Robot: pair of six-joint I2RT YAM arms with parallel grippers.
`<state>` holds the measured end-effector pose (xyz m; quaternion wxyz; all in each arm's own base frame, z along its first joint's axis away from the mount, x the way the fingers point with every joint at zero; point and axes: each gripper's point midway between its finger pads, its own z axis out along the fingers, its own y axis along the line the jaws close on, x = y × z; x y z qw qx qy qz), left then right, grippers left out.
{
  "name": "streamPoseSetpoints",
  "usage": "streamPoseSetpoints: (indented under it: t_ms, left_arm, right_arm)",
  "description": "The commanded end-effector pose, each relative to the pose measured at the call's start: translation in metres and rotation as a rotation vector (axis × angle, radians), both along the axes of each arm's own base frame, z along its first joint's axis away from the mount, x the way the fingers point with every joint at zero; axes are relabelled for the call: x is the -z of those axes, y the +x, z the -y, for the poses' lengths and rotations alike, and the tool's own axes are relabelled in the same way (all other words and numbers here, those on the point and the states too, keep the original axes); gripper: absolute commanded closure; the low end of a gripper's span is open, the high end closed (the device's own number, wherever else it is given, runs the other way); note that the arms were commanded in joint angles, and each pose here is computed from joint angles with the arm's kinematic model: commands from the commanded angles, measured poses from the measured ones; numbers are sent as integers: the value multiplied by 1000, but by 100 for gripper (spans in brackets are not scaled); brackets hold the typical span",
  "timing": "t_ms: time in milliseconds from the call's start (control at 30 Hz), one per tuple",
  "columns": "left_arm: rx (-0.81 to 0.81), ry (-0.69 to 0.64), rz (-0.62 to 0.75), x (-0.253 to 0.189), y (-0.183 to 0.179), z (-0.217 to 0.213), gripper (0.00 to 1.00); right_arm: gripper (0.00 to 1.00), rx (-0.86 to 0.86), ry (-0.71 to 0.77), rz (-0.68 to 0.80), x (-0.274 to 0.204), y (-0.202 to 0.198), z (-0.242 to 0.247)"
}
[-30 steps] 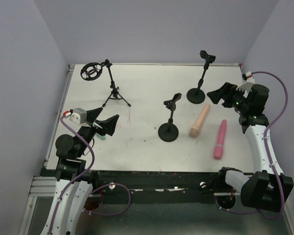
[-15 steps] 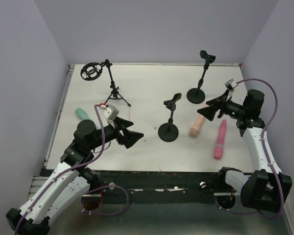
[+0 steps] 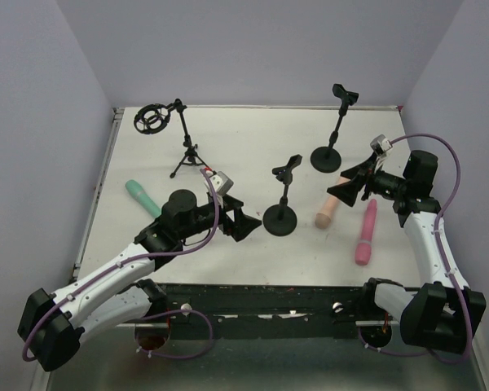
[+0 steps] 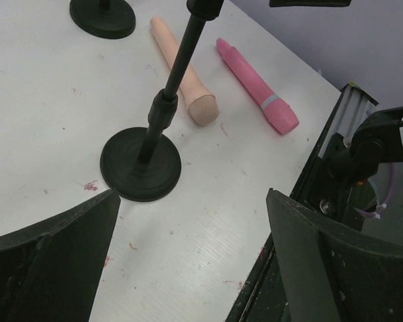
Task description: Attach the microphones to the stand
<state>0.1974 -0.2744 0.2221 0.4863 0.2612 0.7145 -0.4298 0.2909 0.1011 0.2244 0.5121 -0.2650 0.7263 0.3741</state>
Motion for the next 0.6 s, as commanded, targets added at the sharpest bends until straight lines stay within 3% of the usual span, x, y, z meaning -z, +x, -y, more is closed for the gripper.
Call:
streamPoseSetpoints:
  t_ms: [0, 400, 567]
  left_arm:
    - [-43, -35, 16, -2, 6, 1, 2]
    - [-93, -13, -75, 20, 8, -3, 2]
    - [-104, -2, -82, 23, 8, -5, 1]
  right_arm:
    - [0, -7, -10, -2, 0, 0, 0]
    - [0, 42, -44, -12, 8, 8, 8]
    - [0, 138, -168, -12, 18, 20, 28]
